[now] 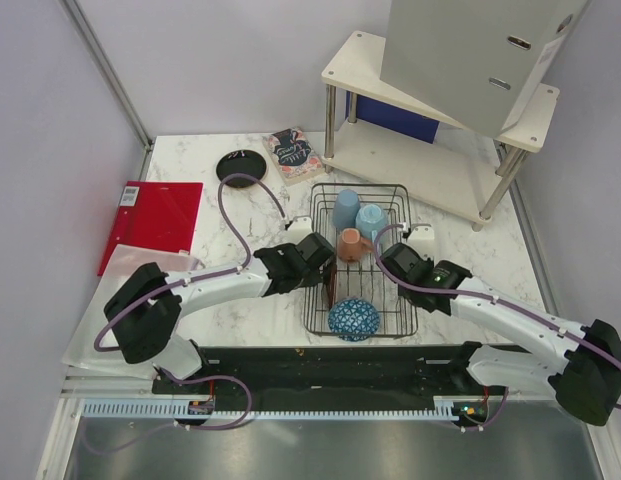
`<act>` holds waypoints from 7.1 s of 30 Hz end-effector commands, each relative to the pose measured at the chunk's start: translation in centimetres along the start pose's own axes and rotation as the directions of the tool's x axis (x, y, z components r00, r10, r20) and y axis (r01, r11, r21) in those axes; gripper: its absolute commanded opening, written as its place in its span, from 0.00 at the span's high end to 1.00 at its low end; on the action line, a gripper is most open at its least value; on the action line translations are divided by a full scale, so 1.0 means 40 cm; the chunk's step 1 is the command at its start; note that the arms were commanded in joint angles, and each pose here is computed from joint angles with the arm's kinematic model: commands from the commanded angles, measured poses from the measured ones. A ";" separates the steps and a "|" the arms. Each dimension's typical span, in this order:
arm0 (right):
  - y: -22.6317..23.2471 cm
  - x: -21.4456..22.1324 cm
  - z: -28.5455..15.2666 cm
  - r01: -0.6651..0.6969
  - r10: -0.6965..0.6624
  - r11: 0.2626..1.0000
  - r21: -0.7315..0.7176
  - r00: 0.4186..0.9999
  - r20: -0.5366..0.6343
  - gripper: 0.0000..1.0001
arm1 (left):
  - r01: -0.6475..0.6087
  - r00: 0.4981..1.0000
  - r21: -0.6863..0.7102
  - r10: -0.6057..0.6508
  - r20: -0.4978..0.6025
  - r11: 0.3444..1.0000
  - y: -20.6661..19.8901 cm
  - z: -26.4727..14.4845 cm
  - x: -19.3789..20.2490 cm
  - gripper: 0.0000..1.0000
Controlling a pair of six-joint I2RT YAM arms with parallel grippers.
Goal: Unload the mixed dishes from the dish rack
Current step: Adjust the dish rack at the center of the board, then pick up the cup from the dish rack, then place the cup at the center of the board.
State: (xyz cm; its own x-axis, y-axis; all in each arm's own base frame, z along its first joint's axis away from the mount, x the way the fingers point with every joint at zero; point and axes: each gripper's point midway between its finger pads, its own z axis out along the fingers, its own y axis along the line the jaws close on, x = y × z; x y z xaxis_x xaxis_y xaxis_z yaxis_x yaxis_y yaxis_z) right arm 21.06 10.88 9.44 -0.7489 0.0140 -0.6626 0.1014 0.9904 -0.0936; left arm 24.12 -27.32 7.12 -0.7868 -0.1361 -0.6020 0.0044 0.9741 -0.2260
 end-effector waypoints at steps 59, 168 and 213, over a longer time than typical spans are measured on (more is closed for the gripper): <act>0.151 -0.394 0.005 0.039 -0.019 0.995 -0.092 0.978 0.208 0.12 | 0.191 0.942 0.127 -0.218 0.254 0.973 0.171 -0.201 -0.182 0.14; 0.356 -0.404 -0.458 -0.119 0.572 0.041 -0.992 0.817 -0.075 1.00 | -0.002 0.898 0.943 -0.415 0.148 0.332 -0.165 -0.505 -0.268 0.17; 0.103 -0.336 -0.207 -0.143 0.271 0.883 -0.448 0.933 0.236 0.02 | 0.133 0.961 -0.294 -0.052 0.270 0.946 0.383 -0.226 -0.568 0.98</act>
State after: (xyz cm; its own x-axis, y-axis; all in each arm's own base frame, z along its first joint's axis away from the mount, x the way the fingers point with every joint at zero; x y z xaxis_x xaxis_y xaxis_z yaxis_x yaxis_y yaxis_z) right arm 26.13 17.11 23.79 -0.5096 0.2861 -0.8115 -0.1356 0.9046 0.4041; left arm 34.26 -14.29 26.90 -0.5161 -0.3540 -0.7800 -0.0993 0.9292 -0.3560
